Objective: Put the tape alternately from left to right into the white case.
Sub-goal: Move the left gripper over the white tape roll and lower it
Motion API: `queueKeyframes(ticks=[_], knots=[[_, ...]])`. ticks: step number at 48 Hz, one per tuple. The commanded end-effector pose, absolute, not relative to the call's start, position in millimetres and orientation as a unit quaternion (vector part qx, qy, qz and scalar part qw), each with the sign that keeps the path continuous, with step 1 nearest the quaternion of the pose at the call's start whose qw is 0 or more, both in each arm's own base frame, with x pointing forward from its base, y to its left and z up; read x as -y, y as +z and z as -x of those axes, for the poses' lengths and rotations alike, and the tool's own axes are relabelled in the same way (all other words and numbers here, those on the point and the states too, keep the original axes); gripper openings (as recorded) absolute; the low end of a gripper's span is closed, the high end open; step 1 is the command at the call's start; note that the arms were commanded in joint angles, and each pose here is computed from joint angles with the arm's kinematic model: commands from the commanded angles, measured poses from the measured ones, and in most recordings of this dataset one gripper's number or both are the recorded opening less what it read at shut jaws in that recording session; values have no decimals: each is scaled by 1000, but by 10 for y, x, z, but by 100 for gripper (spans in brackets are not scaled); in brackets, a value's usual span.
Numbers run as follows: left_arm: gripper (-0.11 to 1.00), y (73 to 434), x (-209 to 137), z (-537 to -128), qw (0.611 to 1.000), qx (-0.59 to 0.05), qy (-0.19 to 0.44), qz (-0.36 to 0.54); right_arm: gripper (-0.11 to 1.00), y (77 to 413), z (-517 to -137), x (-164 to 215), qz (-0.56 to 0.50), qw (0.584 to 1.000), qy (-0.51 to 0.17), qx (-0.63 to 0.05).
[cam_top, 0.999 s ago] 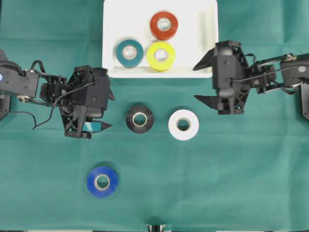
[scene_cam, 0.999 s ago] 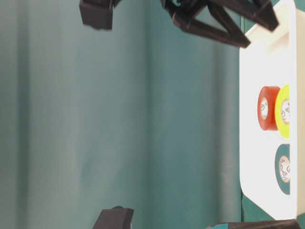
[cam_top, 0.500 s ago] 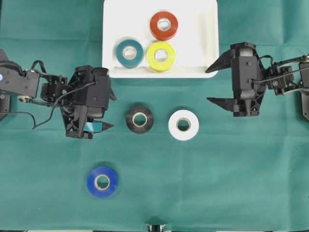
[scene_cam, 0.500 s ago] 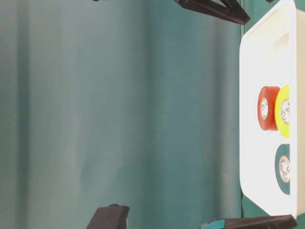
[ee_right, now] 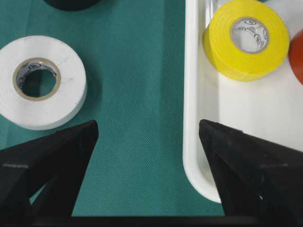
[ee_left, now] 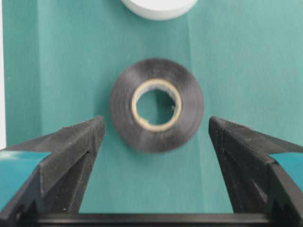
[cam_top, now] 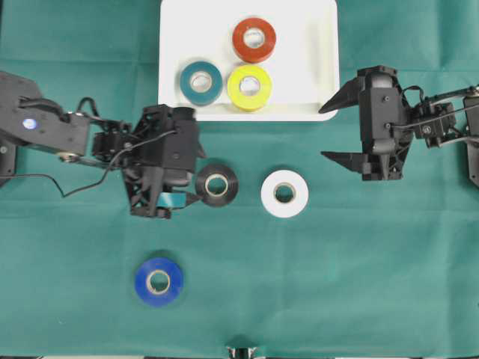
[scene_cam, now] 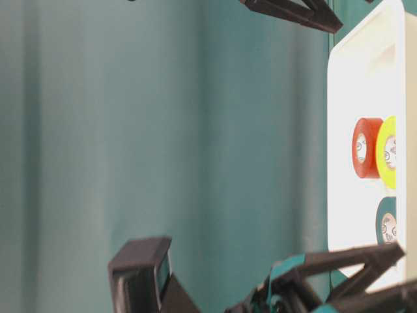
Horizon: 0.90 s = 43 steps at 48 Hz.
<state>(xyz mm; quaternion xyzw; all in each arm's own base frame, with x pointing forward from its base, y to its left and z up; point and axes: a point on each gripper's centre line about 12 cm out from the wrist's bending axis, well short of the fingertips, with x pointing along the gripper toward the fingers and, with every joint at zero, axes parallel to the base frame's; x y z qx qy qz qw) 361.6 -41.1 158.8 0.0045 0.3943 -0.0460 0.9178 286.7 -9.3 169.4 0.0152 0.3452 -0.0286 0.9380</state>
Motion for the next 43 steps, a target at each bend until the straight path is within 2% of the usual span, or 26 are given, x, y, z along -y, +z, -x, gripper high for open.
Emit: queueKeyframes(ticks=[1, 27, 43], knots=[[92, 1700, 433, -3765, 926, -375, -47, -3, 75, 1757, -2884, 84, -18, 942, -26, -333], [92, 1722, 495, -4295, 932, -361, -38, 24, 75, 1737, -2864, 82, -17, 942, -26, -335], [92, 1715, 475, -4623, 921, -358, 17, 154, 75, 1721, -2856, 83, -17, 941, -26, -338]])
